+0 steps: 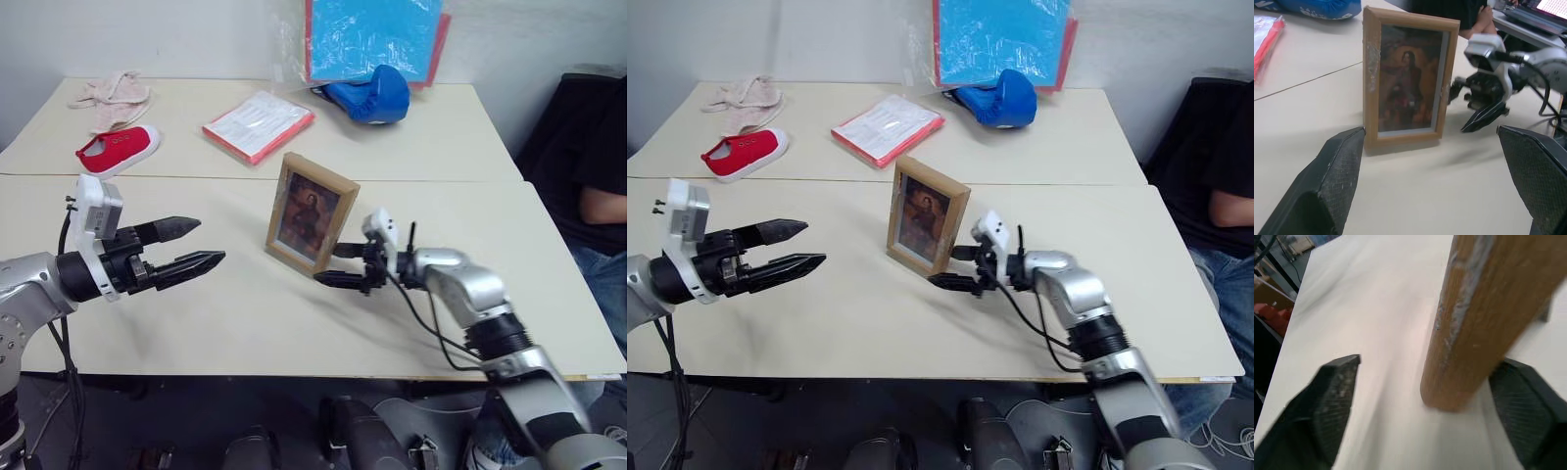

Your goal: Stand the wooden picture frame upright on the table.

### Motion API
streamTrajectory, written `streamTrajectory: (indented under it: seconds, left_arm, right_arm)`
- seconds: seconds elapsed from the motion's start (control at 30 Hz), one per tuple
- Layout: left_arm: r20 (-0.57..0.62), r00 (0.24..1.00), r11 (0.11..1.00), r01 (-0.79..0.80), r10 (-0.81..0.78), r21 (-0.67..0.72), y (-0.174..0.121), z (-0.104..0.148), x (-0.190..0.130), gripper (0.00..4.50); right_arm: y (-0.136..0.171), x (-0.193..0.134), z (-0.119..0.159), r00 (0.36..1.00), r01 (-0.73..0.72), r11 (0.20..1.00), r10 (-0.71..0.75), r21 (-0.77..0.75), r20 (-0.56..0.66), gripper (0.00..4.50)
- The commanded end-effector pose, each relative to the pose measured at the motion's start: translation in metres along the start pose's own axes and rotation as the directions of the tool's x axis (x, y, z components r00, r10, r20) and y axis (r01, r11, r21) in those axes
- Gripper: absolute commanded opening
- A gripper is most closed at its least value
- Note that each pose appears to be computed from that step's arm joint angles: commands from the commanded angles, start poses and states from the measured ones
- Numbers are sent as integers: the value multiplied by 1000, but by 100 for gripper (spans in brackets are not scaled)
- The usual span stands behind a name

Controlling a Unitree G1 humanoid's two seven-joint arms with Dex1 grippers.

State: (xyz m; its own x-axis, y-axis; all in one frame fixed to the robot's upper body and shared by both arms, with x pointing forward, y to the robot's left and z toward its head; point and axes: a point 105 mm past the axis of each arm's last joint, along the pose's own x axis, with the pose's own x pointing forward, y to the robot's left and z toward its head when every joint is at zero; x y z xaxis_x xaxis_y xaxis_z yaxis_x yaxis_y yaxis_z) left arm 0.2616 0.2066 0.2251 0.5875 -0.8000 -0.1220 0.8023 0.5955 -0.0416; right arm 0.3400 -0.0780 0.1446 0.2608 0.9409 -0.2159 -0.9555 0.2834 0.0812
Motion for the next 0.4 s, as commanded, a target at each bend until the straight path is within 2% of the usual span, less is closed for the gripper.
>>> streamTrajectory:
  seconds: [0.03,0.1,0.23,0.4]
  left_arm:
    - [-9,1000,998,15,-15,63,3,9,-3,450]
    - [-12,1000,997,24,-24,75,5,11,-4,450]
    - [9,1000,994,28,-29,108,12,24,-5,450]
    - [-3,999,990,38,-38,139,19,30,-2,450]
  right_arm:
    - [8,-48,39,997,-59,994,55,-91,-51,448]
    - [13,-72,52,995,-84,991,77,-102,-70,448]
    - [12,-98,61,996,-55,992,46,-113,-83,448]
    - [2,-97,62,999,46,994,-48,-103,-19,448]
